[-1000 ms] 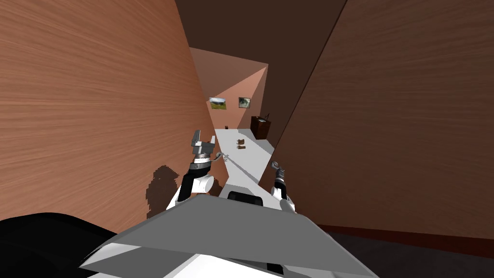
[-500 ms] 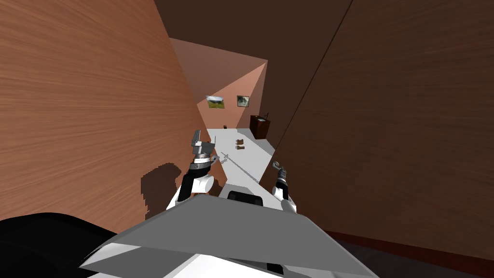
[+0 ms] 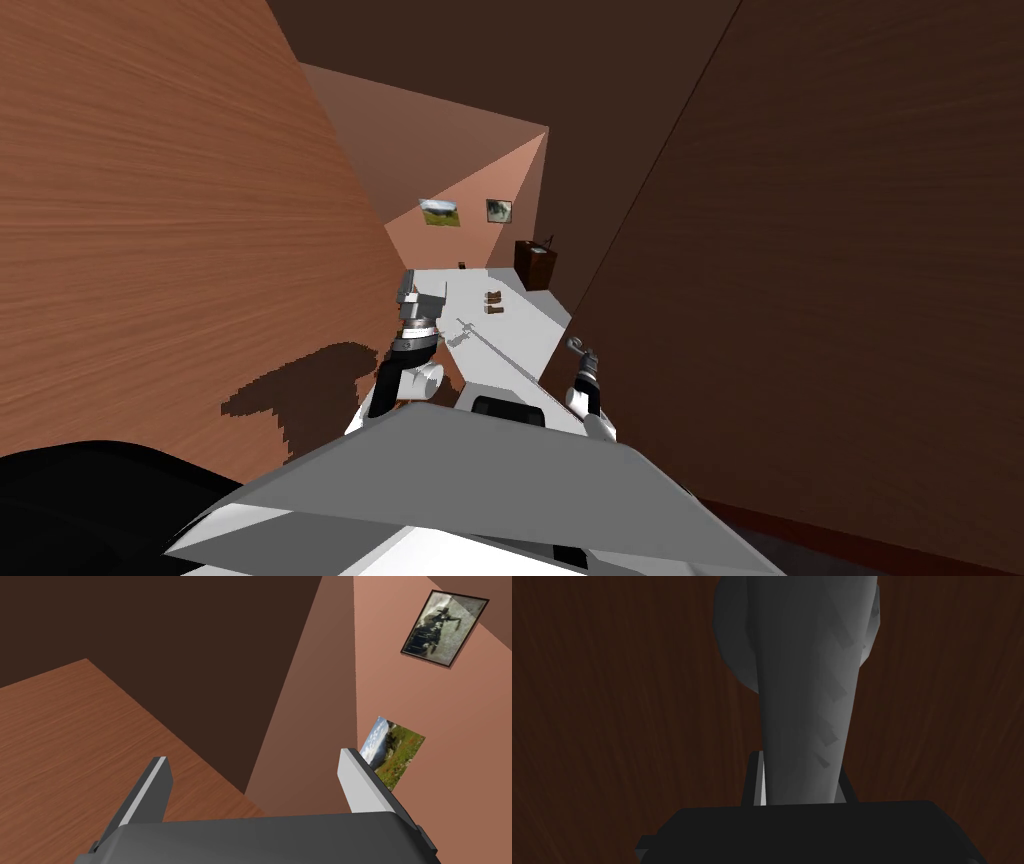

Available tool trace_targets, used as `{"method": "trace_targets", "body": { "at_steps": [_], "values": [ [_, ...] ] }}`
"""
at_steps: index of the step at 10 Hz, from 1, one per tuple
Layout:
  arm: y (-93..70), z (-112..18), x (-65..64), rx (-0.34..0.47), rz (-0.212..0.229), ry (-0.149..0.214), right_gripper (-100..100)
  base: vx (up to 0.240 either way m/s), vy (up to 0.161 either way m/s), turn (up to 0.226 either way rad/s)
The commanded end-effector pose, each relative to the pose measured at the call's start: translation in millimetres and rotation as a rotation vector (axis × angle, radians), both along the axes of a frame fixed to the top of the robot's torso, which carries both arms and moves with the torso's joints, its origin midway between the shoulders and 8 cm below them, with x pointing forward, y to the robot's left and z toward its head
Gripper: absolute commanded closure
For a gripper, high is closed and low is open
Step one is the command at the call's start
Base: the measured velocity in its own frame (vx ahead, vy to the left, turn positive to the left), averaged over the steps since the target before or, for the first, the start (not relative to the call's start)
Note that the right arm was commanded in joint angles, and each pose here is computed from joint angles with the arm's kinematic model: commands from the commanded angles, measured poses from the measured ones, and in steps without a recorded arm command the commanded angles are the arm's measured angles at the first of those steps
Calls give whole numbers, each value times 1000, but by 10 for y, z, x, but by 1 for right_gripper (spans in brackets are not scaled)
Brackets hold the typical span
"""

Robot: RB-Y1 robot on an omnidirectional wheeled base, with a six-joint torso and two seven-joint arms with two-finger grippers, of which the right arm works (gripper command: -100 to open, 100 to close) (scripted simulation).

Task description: Push the door open

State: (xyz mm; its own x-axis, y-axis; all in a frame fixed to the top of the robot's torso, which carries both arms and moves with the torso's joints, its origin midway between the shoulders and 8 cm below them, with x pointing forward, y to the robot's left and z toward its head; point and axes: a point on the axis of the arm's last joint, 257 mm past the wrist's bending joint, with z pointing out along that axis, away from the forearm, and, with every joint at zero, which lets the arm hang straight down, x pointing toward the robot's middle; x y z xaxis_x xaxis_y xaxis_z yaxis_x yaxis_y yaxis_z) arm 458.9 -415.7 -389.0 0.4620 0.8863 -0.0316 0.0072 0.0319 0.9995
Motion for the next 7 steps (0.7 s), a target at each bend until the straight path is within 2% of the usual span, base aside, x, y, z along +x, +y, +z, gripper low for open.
{"method": "trace_targets", "body": {
  "at_steps": [1, 2, 3, 7],
  "values": [
    [-92, 86, -1, -15, -14, -14, 100, 60, -16, -5],
    [-92, 86, -1, -15, -14, -14, 100, 10, -17, 17],
    [-176, 83, -49, -12, -45, -15, 100, 123, 17, -65],
    [-281, 62, -130, -2, -95, -15, 100, 190, 20, -68]
  ]
}}
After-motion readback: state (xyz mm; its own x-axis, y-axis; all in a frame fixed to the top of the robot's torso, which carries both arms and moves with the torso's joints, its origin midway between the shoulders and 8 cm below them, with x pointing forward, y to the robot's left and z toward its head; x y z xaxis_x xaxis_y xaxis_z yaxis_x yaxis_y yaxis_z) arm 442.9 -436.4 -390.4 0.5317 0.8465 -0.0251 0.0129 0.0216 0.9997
